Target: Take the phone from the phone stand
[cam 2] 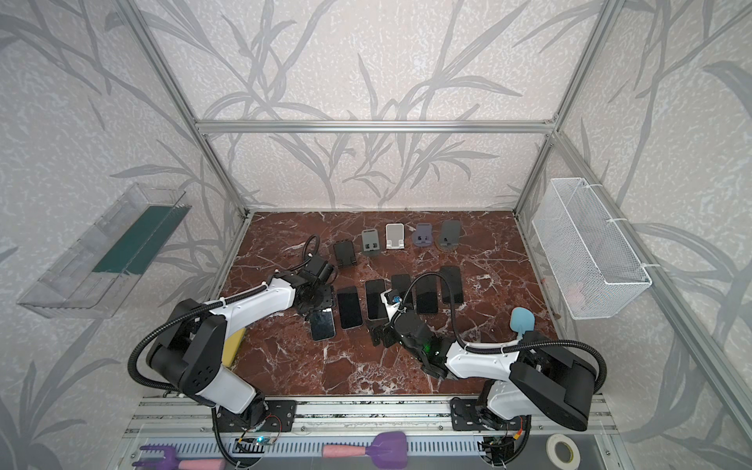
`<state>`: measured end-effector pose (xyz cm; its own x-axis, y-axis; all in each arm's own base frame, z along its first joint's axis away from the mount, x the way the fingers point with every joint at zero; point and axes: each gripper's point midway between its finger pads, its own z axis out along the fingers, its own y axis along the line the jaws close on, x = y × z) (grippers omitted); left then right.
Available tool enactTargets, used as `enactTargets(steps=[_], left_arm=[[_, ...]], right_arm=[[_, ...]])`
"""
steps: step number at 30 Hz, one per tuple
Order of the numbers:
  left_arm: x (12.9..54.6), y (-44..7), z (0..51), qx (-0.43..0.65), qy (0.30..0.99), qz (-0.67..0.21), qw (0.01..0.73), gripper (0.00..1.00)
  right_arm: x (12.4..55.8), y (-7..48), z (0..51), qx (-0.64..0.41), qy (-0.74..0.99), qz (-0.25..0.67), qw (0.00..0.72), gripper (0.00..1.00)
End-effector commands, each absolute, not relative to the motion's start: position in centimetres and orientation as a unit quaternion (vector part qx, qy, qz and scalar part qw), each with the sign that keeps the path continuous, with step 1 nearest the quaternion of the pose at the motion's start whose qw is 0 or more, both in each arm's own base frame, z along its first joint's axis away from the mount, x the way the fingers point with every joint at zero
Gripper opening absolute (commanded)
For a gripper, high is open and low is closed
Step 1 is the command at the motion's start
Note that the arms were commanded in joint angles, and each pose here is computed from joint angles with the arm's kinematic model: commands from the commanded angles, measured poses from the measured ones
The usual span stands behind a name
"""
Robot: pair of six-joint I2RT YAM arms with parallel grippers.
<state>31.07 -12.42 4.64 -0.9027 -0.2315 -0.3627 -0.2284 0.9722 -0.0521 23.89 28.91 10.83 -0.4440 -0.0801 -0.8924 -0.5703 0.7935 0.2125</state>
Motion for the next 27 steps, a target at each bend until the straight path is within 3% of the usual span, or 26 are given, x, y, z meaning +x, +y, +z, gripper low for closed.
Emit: enactTargets(steps=[1, 27], left_arm=[[30.8, -11.7, 3.9, -0.124, 0.976, 0.021, 0.176, 0.46], [32.3, -10.7, 1.9, -0.101, 0.981, 0.069, 0.151, 0.57]], right_arm=[[24.5, 29.3, 11.9, -0.190, 0.808, 0.250, 0.499, 0.98], [24.6, 29.4, 11.3, -0.191, 0.815, 0.243, 0.491, 0.98]])
